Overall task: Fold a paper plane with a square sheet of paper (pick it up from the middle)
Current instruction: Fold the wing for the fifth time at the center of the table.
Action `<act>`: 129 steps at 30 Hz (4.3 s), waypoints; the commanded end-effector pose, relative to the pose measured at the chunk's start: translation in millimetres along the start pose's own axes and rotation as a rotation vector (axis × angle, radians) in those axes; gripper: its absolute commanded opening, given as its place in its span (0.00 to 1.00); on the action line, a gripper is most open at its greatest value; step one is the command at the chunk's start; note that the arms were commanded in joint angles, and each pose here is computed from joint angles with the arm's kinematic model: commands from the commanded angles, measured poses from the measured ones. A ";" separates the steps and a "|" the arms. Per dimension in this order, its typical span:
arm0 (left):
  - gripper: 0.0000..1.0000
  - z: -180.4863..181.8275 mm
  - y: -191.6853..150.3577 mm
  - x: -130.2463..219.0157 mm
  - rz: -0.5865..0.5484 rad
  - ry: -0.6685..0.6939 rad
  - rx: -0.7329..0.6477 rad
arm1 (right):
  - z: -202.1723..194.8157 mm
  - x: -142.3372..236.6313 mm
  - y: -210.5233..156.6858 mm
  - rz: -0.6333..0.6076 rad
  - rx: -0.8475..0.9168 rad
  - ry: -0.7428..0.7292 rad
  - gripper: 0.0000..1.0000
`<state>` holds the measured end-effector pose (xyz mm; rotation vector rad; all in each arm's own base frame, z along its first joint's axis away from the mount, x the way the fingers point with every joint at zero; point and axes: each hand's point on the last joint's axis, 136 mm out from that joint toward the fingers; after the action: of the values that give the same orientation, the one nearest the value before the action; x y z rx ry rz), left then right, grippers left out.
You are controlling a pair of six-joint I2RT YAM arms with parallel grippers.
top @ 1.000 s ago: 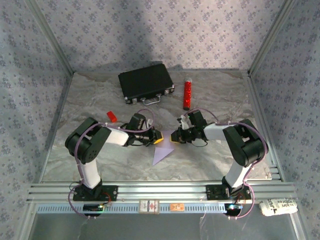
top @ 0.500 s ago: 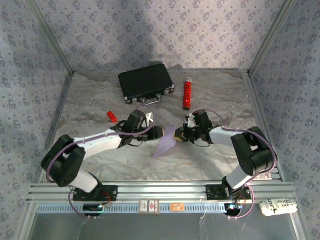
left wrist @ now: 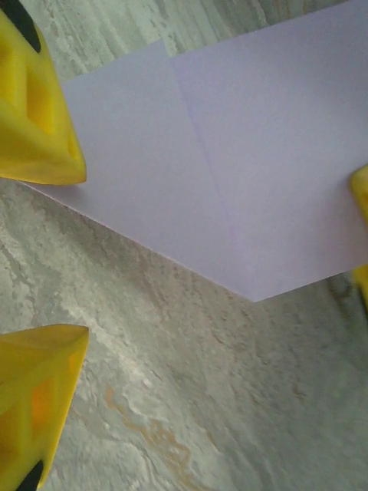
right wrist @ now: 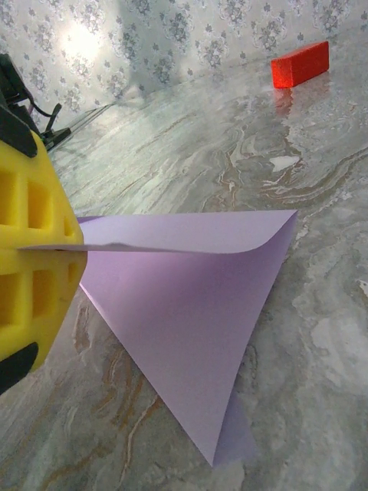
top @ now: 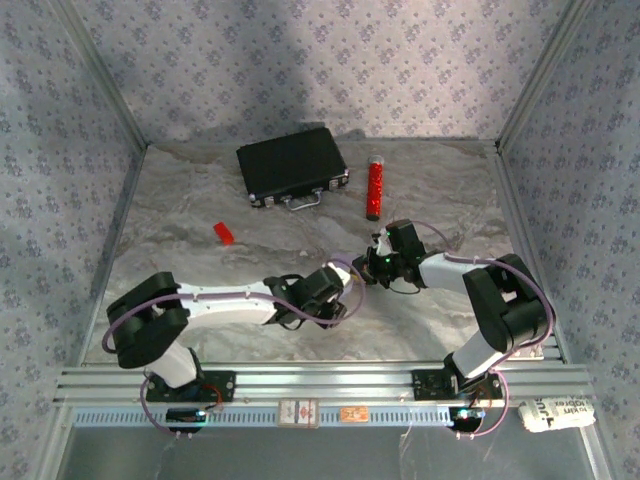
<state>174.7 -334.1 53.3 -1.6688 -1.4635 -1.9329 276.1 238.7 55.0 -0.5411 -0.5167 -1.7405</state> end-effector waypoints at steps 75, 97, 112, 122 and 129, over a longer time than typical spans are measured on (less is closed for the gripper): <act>0.27 39.3 8.3 -2.2 -0.074 0.323 -0.189 | 16.2 10.9 8.4 -0.021 0.027 0.026 0.02; 0.00 29.3 8.5 -4.9 -0.070 0.263 -0.196 | 13.9 15.5 8.5 -0.031 0.047 -0.003 0.14; 0.00 -6.6 12.0 -8.1 0.033 -0.202 0.060 | -2.3 74.9 14.5 -0.176 0.091 -0.171 0.58; 0.00 -8.8 12.3 -16.0 0.041 -0.331 0.179 | -8.1 79.2 2.6 -0.187 0.068 -0.141 0.59; 0.00 -8.0 12.9 -20.7 0.040 -0.365 0.226 | -7.9 76.2 -2.3 -0.181 0.068 -0.116 0.58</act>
<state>186.3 -348.4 43.1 -1.9556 -1.6432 -1.4950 258.7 173.6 89.6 -0.5912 -0.7383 -1.8489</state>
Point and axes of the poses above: each hand's point on the last joint's axis, 136 mm out from that joint toward the fingers, its own x axis back along the fingers, its own z axis along the line the jaws close on, y = z × x, and after that the axes turned 2 degrees about x, right-handed
